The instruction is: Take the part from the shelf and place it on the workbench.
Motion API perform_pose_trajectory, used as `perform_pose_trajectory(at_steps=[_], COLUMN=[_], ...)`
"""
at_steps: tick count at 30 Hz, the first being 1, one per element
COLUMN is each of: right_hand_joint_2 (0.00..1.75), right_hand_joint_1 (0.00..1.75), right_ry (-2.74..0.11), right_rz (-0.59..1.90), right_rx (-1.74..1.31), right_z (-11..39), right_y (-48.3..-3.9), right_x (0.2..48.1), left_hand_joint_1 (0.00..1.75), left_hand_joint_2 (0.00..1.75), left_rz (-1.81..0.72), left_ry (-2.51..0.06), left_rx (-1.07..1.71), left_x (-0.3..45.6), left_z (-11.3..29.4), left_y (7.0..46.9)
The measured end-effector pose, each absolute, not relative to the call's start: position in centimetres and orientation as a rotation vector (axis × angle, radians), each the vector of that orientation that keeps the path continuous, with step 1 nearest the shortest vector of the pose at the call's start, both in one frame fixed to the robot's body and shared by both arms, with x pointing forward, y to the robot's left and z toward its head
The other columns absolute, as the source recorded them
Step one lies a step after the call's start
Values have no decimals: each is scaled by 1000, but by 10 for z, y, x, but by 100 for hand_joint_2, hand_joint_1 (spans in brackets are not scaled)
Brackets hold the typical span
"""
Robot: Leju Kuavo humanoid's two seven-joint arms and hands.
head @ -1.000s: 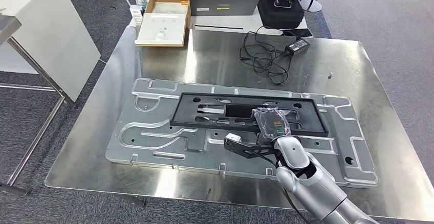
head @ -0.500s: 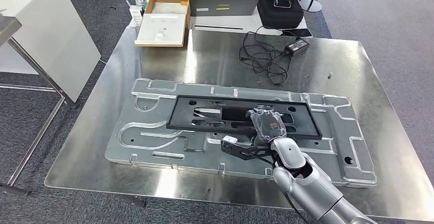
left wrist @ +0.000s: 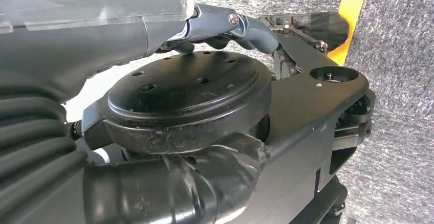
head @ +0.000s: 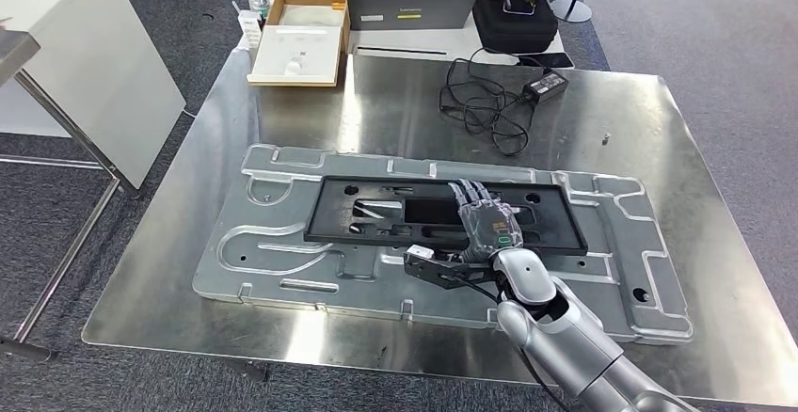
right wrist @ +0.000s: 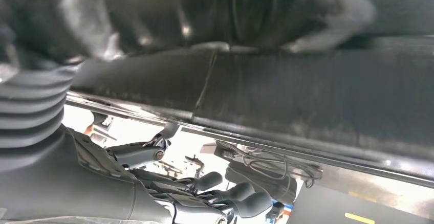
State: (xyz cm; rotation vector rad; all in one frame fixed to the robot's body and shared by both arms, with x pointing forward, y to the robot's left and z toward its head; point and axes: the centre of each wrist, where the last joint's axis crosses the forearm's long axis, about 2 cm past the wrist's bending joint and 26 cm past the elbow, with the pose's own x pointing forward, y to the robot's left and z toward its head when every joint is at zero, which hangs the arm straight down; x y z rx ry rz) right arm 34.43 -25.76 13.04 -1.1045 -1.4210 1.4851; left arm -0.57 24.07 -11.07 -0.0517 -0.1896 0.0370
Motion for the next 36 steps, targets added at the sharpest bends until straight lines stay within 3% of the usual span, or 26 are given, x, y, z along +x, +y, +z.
perform_pose_trajectory(at_steps=[15, 26, 36], right_hand_joint_2=[0, 0, 0], right_hand_joint_1=[0, 0, 0], right_ry=[-1539, -1753, -1785], right_rz=[1453, 1368, 1358], right_rx=[-1155, -1217, -1251], right_z=[150, 193, 191], right_y=[-248, -235, -242], right_x=[344, 335, 333], left_hand_joint_1=[0, 0, 0], left_hand_joint_2=[0, 0, 0], left_rz=[53, 42, 31], left_ry=[-191, -197, -209], left_rx=[-51, -50, -48], left_x=[-7, -8, -8], left_z=[-111, -111, -111], left_y=[241, 241, 242])
